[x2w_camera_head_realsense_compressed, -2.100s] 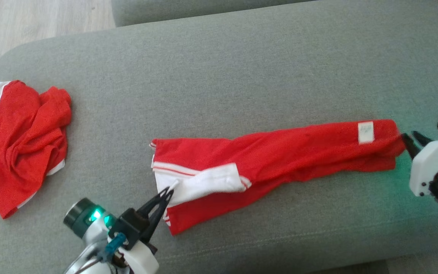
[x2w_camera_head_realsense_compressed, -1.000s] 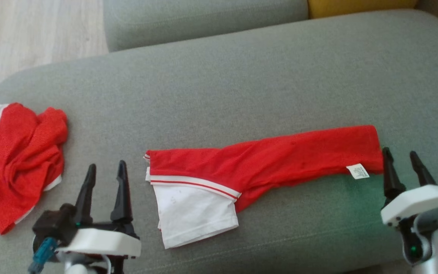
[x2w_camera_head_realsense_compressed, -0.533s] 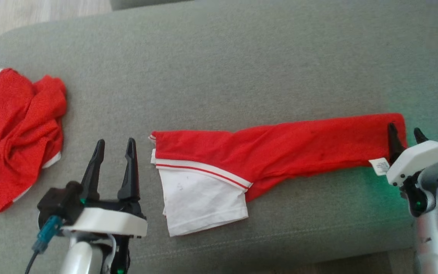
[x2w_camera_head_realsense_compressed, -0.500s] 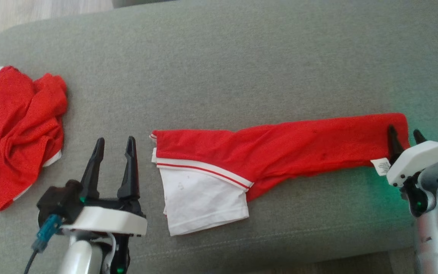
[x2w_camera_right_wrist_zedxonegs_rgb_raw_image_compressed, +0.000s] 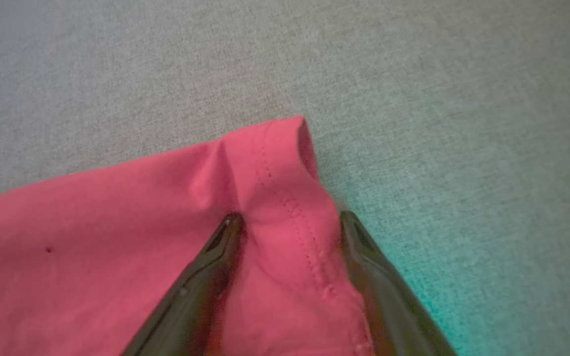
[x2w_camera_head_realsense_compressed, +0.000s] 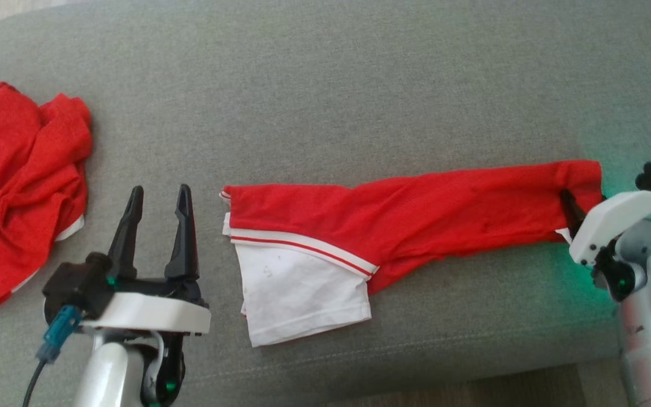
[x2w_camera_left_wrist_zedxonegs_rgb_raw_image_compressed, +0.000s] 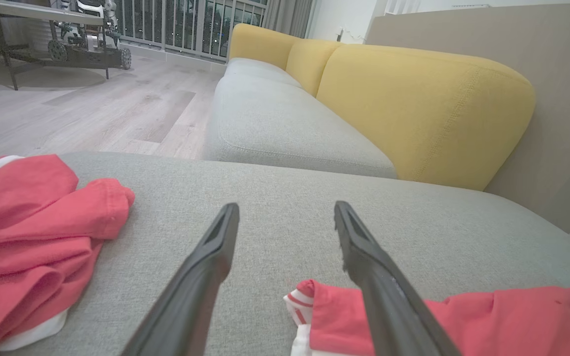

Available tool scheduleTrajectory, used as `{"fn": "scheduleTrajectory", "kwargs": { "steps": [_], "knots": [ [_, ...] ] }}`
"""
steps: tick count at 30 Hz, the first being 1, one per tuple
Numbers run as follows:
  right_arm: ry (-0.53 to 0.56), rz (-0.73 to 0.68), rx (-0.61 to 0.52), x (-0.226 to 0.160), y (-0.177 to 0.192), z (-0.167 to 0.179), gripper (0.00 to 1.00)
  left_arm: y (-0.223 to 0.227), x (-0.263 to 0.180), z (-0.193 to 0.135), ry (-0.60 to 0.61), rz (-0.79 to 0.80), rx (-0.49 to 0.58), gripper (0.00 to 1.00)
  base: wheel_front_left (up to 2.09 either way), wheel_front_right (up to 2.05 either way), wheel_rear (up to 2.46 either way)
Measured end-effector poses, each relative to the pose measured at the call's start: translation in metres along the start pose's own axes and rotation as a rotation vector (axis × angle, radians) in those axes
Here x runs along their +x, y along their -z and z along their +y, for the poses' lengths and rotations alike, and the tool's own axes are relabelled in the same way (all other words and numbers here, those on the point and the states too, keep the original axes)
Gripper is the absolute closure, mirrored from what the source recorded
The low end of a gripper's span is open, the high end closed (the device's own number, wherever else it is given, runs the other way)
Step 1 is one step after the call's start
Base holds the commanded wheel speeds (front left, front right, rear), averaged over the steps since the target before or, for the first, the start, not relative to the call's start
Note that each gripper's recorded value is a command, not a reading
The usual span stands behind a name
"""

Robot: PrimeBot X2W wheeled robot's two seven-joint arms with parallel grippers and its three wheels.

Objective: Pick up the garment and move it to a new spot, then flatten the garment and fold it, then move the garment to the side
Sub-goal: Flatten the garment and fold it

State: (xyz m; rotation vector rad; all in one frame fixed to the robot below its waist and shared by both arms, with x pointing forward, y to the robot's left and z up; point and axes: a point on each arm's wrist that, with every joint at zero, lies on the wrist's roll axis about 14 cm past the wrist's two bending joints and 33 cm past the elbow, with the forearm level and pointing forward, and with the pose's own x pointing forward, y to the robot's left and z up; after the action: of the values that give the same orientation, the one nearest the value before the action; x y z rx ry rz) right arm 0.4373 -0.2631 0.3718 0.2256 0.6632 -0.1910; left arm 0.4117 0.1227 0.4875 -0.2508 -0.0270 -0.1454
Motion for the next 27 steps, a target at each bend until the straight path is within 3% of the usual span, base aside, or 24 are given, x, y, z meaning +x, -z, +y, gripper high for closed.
{"fn": "scheduleTrajectory", "kwargs": {
  "steps": [3, 4, 5, 12, 20, 27],
  "knots": [
    [-0.016, 0.025, -0.011, 0.002, 0.001, 0.004, 0.00, 0.000, 0.002, 0.000, 0.001, -0.001, -0.001, 0.00, 0.00, 0.00, 0.00],
    [-0.020, 0.031, -0.015, 0.002, 0.002, 0.005, 0.91, 0.001, 0.003, 0.000, 0.001, 0.000, -0.001, 0.00, 0.00, 0.00, 0.00],
    [-0.022, 0.032, -0.015, 0.002, 0.001, 0.004, 1.00, 0.001, 0.003, 0.000, 0.001, 0.000, -0.001, 0.00, 0.00, 0.00, 0.00],
    [-0.023, 0.017, -0.076, -0.003, -0.004, 0.000, 1.00, -0.003, 0.004, -0.001, 0.006, -0.011, 0.010, 0.00, 0.00, 0.00, 0.00],
    [0.105, -0.082, -0.268, -0.020, -0.037, -0.049, 1.00, -0.011, 0.001, -0.007, 0.020, -0.032, 0.013, 0.00, 0.00, 0.00, 0.00],
    [0.145, -0.100, -0.357, -0.029, -0.047, -0.059, 1.00, -0.014, -0.003, -0.015, 0.037, -0.036, 0.011, 0.00, 0.00, 0.00, 0.00]
  ]
}}
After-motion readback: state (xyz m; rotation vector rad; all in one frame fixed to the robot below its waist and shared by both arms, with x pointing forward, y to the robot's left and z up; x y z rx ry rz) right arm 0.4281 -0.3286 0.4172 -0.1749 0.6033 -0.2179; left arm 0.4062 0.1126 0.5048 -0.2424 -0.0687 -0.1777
